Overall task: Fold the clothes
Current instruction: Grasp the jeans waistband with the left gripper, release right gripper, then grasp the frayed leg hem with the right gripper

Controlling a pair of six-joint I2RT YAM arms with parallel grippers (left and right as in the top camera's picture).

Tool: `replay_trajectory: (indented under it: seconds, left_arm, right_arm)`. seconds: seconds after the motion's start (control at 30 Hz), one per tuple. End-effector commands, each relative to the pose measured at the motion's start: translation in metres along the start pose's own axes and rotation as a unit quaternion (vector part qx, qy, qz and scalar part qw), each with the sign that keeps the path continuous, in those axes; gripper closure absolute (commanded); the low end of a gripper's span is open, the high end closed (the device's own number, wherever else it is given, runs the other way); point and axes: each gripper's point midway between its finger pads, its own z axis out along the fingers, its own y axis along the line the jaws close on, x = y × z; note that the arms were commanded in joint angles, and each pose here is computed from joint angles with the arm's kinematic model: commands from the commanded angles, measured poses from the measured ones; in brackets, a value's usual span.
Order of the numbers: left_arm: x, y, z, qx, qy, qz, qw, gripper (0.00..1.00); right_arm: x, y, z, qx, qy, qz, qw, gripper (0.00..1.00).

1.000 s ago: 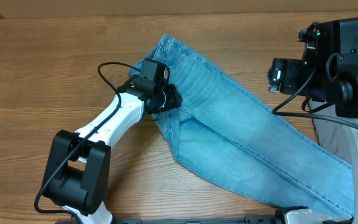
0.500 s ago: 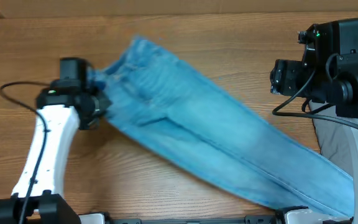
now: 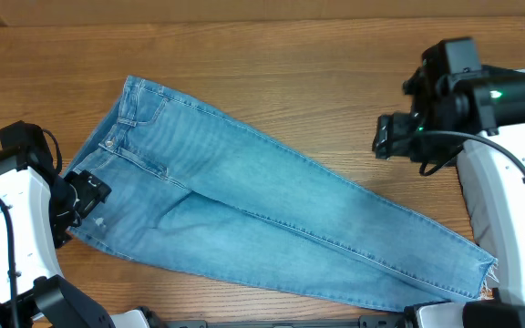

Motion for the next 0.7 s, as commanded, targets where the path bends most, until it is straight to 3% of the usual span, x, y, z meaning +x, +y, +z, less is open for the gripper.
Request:
replay_trajectory:
  seconds: [0.0,0.17,0.27,0.43,0.57,0.67]
  left_arm:
    - [0.002,-0.027,-0.013,0.082,-0.003,0.053,0.995,0.08]
    - [0.01,-0.056,-0.019,0.152,0.002,0.136,0.979,0.11]
    - [0.02,-0.071,-0.021,0.164,0.002,0.188,0.968,0.1]
    - [0.033,-0.091,-0.023,0.167,-0.001,0.231,0.959,0.09]
    - [0.037,-0.092,-0.022,0.165,0.004,0.235,0.958,0.08]
    - [0.038,-0.091,-0.02,0.164,0.006,0.233,0.959,0.06]
  right_arm:
    - [0.016,0.005,0.047,-0.03,0.051,-0.01,0.998,0.14]
    - [0.054,-0.001,0.136,-0.063,0.101,-0.021,0.993,0.12]
    - [0.051,-0.014,0.167,-0.038,0.068,-0.026,0.997,0.0]
    - [0.058,-0.018,0.175,-0.033,0.076,0.006,0.997,0.0]
    - [0.073,-0.021,0.172,-0.02,0.108,0.072,0.991,0.12]
    - [0.079,-0.022,0.176,-0.018,0.115,0.073,0.99,0.12]
